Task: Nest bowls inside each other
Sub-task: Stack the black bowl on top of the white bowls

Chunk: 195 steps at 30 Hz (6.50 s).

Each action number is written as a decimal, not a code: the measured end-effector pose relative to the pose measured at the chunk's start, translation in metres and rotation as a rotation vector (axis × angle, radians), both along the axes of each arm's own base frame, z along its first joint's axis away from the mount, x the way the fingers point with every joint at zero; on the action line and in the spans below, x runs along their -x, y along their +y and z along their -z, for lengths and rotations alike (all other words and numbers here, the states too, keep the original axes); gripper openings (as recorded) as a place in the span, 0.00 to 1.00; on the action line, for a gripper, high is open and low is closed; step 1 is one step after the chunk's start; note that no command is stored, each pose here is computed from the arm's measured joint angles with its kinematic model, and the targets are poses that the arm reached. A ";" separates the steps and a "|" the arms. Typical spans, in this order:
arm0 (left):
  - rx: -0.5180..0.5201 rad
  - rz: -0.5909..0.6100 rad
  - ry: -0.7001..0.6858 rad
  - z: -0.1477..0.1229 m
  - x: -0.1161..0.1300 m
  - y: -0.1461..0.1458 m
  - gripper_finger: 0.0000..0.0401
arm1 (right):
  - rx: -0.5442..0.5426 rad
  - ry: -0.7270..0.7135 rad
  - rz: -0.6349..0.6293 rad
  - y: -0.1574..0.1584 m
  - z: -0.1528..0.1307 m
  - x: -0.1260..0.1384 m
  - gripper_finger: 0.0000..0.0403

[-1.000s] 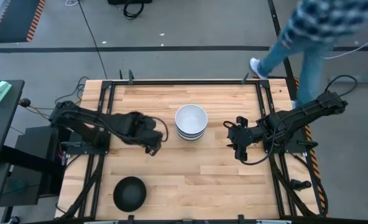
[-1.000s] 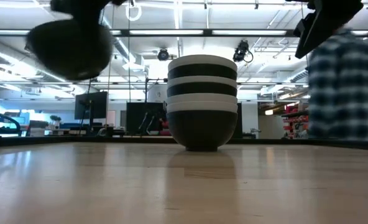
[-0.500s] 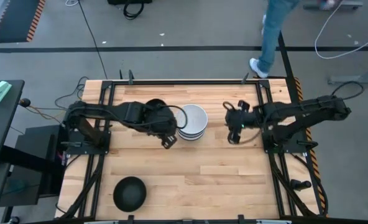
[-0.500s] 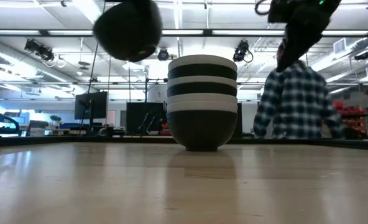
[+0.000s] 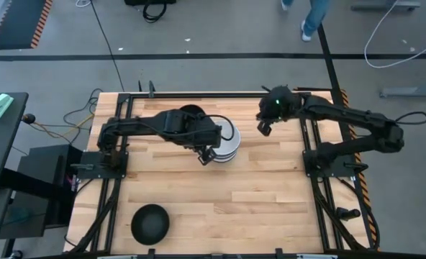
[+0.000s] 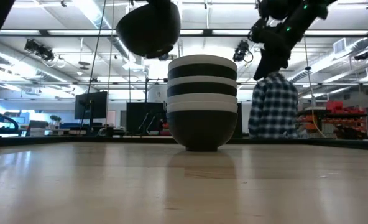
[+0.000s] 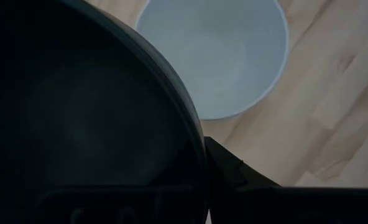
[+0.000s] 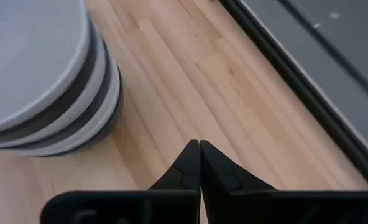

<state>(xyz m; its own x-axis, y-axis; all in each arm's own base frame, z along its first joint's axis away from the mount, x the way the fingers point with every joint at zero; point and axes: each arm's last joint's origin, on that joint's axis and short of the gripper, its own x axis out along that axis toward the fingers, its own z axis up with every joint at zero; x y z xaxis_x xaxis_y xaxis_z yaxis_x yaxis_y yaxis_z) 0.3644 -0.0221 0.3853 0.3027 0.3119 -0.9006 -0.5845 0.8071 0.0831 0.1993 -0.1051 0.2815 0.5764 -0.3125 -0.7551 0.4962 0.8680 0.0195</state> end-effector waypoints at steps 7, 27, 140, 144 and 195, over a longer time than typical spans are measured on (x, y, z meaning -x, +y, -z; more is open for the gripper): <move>-0.003 0.003 -0.008 -0.002 -0.001 0.003 0.03 | -0.135 -0.086 -0.006 -0.057 0.032 -0.014 0.01; -0.008 0.025 -0.004 -0.002 -0.001 0.000 0.03 | -0.297 -0.204 -0.270 -0.088 0.103 -0.058 0.00; 0.245 0.104 0.170 0.054 -0.027 -0.059 0.04 | -0.258 -0.049 -0.449 0.019 0.127 -0.129 0.07; 0.251 0.099 0.161 0.050 -0.025 -0.058 0.09 | -0.258 -0.048 -0.449 0.019 0.127 -0.129 0.07; 0.129 0.165 0.172 0.056 -0.027 -0.070 0.03 | -0.259 -0.047 -0.449 0.019 0.127 -0.129 0.10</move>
<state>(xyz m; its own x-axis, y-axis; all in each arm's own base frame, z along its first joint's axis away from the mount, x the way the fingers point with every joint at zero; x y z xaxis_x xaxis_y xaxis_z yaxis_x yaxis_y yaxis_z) 0.3910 -0.0924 0.3291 0.1786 0.1506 -0.9723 -0.4300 0.9008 0.0605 0.3282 -0.0858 0.1540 0.6463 0.1670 -0.7446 0.0689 0.9590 0.2749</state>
